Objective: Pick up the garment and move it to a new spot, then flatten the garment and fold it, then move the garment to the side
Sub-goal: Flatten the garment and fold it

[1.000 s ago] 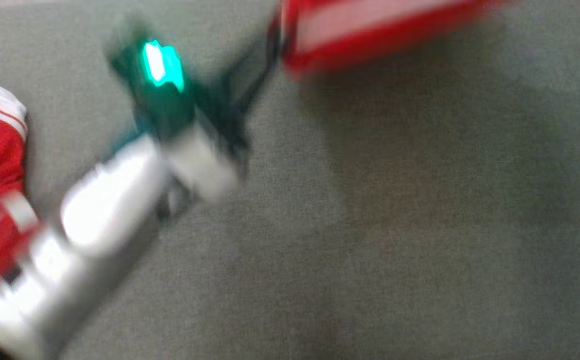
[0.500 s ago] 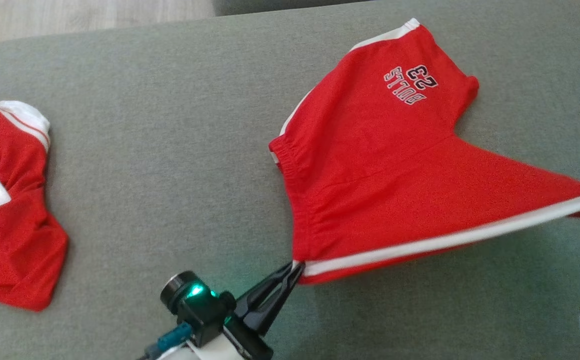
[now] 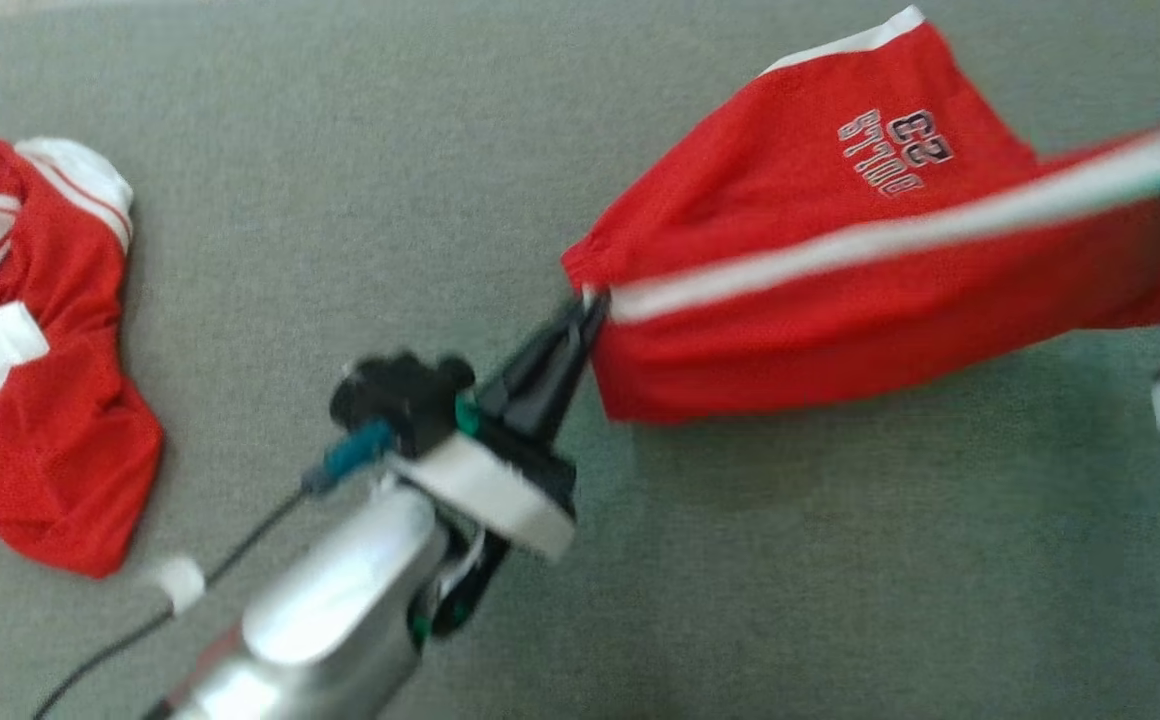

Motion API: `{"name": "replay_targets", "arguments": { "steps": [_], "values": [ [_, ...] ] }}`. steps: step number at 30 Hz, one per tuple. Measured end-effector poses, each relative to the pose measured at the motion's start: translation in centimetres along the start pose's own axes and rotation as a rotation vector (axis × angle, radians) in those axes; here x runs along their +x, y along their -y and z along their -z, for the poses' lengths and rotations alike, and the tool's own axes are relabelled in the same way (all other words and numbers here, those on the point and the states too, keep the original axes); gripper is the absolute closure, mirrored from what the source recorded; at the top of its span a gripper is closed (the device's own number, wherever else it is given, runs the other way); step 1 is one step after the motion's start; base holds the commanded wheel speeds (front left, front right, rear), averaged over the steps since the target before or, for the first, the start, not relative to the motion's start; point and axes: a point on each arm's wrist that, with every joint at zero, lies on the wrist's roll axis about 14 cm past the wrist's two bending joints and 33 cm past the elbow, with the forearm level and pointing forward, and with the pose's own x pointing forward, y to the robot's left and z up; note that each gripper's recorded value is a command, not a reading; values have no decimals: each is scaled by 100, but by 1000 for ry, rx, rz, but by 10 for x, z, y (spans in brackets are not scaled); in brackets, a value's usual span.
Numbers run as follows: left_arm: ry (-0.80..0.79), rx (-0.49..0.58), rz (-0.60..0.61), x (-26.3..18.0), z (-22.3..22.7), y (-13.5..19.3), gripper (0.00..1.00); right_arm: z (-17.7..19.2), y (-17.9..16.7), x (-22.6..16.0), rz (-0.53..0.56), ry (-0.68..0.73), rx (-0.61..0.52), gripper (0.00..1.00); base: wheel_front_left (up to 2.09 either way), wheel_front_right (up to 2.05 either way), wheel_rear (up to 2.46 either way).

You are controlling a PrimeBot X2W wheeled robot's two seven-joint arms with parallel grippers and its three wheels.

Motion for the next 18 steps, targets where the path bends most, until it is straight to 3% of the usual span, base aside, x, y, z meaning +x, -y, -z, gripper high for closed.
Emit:
{"name": "replay_targets", "arguments": {
  "steps": [9,18],
  "values": [
    [-49,-22,-143,33,0,-63,100,39,-29,94,-111,-143,-83,100,0,0,0],
    [-96,-61,-154,50,14,-90,100,82,-54,147,-176,-262,-147,100,0,0,0]
  ]
}}
